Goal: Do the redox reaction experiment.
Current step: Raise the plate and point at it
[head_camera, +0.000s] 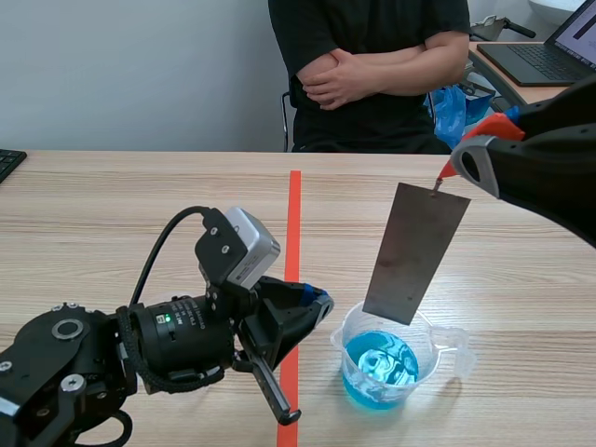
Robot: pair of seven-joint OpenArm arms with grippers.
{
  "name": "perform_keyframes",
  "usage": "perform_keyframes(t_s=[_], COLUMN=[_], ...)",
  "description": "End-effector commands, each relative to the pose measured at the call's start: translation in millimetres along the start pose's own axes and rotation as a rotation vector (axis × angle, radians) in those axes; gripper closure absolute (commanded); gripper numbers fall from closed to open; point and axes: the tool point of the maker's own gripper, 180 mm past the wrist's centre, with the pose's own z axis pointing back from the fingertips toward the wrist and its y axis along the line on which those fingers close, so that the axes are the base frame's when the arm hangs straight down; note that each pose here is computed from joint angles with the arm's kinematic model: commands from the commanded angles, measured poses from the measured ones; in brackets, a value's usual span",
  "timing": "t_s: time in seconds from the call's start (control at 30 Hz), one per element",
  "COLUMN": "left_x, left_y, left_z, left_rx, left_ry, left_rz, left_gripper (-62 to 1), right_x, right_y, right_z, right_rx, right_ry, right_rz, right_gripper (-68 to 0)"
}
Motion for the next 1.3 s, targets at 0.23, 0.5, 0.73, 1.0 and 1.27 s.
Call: perform_keyframes(t_s=[0.23,0.5,0.73,1.0,1.27], left_x=[9,13,26,47,74], left_y=[-2,2,5,12,15], left_z=[0,10,48,111,168], left_rx=[0.0,0.018,0.076,0.215,0.347], left_ry=[-0.035,-0.037,-0.026,-0.016,0.026], left_rz=[0.003,-0.02,-0.089,-0.115,-0.166], left_gripper=[-4.5,-4.5,-4.5,-4.5,-4.5], right_x=[5.1,5.1,5.1,5.4,5.9], right_y=[1,1,1,1,1], right_z=[1,1,1,1,1], right_rx=[0.009,0.009,0.009,0.009,0.009], right_ry=[-0.02,-0.02,-0.021,-0.022,-0.025], right_rz=[0.007,0.007,0.007,0.007,0.007], right_gripper=[-1.5,-1.5,-1.5,-1.5,-1.5])
